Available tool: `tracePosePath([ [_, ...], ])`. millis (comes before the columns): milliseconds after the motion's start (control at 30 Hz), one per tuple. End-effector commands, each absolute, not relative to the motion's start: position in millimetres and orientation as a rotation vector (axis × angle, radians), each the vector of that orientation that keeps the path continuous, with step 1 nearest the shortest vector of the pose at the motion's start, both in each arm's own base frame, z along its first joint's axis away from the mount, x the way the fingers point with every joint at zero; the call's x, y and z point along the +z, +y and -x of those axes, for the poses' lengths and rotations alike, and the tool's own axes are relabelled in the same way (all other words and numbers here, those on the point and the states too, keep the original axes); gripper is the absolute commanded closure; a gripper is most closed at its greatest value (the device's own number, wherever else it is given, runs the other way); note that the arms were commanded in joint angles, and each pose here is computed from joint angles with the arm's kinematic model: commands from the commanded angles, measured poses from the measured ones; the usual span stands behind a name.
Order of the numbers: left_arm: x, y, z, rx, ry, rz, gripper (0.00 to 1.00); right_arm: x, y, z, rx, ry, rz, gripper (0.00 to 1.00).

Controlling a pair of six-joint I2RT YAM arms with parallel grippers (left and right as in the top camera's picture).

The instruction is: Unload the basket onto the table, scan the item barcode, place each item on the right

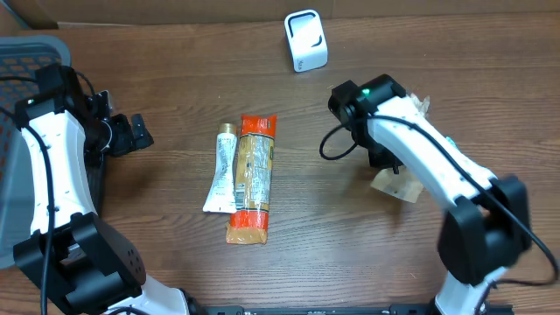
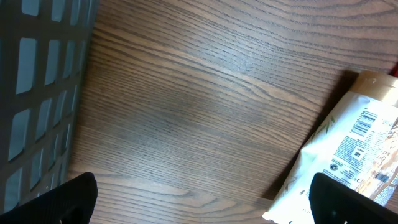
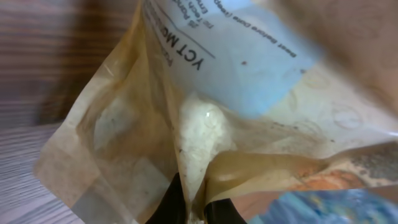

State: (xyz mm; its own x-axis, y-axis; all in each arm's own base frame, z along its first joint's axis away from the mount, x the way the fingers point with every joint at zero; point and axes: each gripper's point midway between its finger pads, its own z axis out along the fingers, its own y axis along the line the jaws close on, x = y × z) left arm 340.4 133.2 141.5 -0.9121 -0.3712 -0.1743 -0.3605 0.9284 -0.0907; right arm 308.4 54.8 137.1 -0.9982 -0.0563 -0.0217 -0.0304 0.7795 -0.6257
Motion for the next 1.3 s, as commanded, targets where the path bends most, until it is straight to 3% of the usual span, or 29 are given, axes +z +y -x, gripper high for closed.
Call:
tracePosePath([
  [0,142.7,136.0,-342.6,-0.089,2.886,0.587,0.0,121.6,59.3,-316.8,-1.096,2.944,0.255,0.96],
  [167,142.7,136.0,-342.6,-0.089,2.886,0.587,0.0,104.5,85.4,-321.0,-1.096,2.919,0.481,0.94],
  [267,142.7,136.0,-342.6,-0.089,2.886,0.587,0.0,102.8,107.0,-322.7,-1.081,2.858,0.639,0.68],
  [333,142.7,136.0,-342.6,-0.089,2.886,0.587,0.0,102.0,124.8,-321.8,-1.067,2.807,0.766,0.44],
  [400,142.7,136.0,-342.7,-0.089,2.886,0.586,0.0,100.2,139.5,-321.6,-1.04,2.77,0.83,0.36],
  [533,142.7,136.0,-342.6,-0.089,2.886,0.587,0.01,96.3,166.2,-323.4,-0.962,2.712,0.843,0.1],
  [600,142.7,136.0,-342.6,-0.089,2.886,0.587,0.0,91.4,178.0,-326.4,-0.882,2.715,0.818,0.05],
  [733,142.7,136.0,-342.6,-0.089,2.886,0.587,0.0,77.2,211.2,-338.7,-0.579,2.762,0.621,0.05],
  [900,142.7,136.0,-342.6,-0.089,2.886,0.587,0.01,66.0,245.1,-353.9,-0.218,2.816,0.428,0.2],
  [1267,142.7,136.0,-342.6,-0.089,2.886,0.587,0.0,33.2,224.6,-332.3,-0.37,2.949,0.492,0.22],
])
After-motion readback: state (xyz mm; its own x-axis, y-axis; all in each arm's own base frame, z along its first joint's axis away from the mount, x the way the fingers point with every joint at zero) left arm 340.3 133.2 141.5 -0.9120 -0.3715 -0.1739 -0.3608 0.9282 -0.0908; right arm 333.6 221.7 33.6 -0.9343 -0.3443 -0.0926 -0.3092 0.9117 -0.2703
